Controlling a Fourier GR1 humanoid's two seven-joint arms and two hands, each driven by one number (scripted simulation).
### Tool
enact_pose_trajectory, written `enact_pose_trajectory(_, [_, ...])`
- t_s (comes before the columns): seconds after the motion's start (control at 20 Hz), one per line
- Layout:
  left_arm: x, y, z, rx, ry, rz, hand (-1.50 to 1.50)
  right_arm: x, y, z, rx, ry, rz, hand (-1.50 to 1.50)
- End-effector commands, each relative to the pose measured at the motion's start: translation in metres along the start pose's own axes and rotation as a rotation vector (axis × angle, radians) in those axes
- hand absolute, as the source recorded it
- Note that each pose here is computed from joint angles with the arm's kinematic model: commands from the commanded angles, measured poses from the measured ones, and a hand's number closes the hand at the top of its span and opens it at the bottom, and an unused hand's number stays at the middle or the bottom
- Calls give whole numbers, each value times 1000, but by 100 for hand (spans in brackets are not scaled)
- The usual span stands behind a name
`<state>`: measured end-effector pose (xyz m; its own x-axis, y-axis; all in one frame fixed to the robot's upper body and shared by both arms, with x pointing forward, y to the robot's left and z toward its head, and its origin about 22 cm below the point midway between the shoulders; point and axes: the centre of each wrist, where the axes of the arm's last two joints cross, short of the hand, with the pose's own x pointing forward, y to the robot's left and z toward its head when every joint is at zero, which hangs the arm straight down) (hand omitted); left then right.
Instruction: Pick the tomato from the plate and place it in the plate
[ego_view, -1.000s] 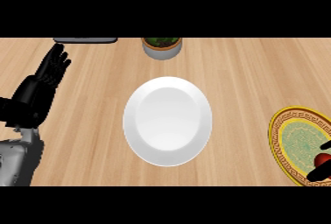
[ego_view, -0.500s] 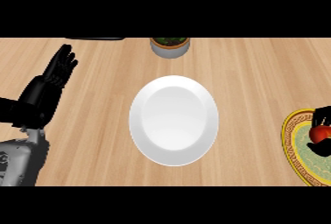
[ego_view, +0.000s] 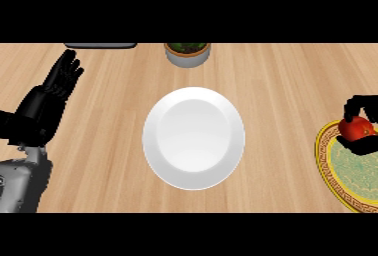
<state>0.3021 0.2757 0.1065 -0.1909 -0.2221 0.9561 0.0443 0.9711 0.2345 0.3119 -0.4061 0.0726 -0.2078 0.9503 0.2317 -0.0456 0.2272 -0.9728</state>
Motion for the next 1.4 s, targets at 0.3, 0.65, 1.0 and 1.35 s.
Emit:
enact_pose_trajectory(0.3, [1, 22, 2, 19, 7, -9, 0, 75, -31, -20, -77, -378, -357, 150])
enact_pose_trajectory(0.65, [-14, 13, 1, 18, 7, 6, 0, 142, -46, -22, -38, -420, -361, 150])
enact_pose_trajectory(1.0, [0, 3, 12, 12, -5, -10, 0, 246, -27, -55, 41, -445, -443, 150])
enact_pose_trajectory(1.35, [-7, 23, -5, 14, 3, 4, 0, 307, 25, -76, 94, -405, -422, 150])
